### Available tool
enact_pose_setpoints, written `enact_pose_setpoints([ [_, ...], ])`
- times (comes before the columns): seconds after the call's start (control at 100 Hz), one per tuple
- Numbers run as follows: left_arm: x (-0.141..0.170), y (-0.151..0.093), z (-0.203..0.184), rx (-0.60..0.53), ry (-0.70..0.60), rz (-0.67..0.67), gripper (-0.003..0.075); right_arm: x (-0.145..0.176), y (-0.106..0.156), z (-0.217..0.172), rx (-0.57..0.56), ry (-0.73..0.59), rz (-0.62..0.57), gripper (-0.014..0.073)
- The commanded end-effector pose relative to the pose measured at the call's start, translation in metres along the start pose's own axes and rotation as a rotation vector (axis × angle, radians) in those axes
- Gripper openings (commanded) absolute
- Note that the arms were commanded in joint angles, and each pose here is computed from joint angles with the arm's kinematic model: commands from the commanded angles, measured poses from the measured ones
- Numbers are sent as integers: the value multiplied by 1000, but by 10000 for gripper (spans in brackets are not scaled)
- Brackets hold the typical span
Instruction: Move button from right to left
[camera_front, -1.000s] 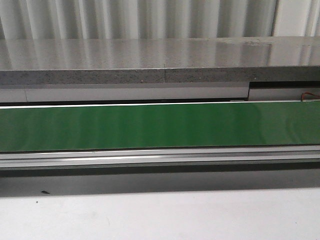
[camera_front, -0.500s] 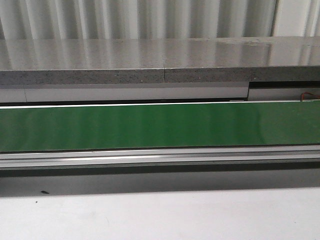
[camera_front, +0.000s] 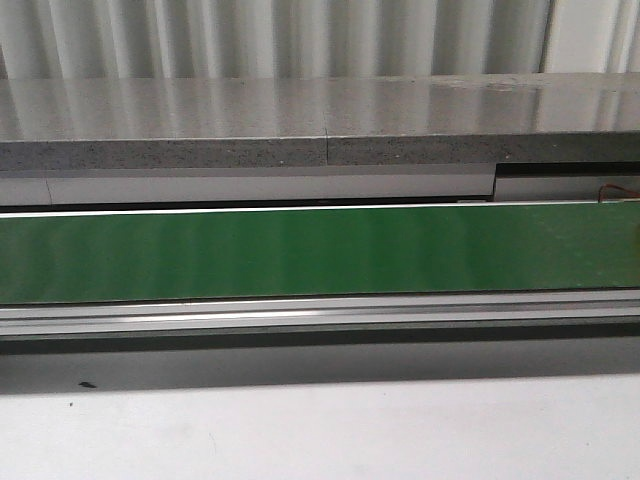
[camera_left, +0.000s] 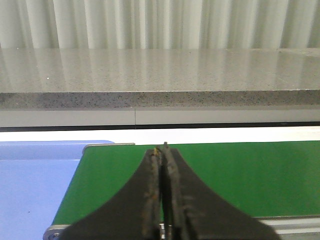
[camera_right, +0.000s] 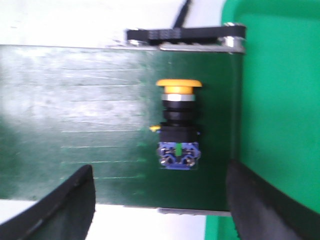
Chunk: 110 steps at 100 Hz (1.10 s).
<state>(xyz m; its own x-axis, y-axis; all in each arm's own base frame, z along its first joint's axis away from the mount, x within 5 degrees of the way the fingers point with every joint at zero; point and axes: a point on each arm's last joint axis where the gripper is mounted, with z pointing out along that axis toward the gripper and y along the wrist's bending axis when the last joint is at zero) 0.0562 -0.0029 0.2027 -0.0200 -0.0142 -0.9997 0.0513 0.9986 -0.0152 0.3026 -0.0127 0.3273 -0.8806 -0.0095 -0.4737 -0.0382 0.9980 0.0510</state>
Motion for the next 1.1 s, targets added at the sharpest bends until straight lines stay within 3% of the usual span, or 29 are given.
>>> enact_pose_setpoints([
  [0.0, 5, 0, -1, 2, -65, -14, -20, 4, 12, -28, -9, -126, -37, 490],
  [0.14, 5, 0, -1, 2, -65, -14, -20, 25, 23, -38, -14, -187, -76, 312],
  [0.29, 5, 0, -1, 2, -65, -14, -20, 52, 25, -47, -9, -245, -84, 59],
  [0.4, 5, 0, -1, 2, -65, -14, -20, 68, 25, -51, -7, -265, -84, -36],
  [0.61, 5, 0, -1, 2, -65, -14, -20, 99, 26, -63, 0, -351, -85, -48],
  [1.09, 5, 0, -1, 2, -65, -14, -20, 187, 25, -81, 23, -683, -86, -48],
])
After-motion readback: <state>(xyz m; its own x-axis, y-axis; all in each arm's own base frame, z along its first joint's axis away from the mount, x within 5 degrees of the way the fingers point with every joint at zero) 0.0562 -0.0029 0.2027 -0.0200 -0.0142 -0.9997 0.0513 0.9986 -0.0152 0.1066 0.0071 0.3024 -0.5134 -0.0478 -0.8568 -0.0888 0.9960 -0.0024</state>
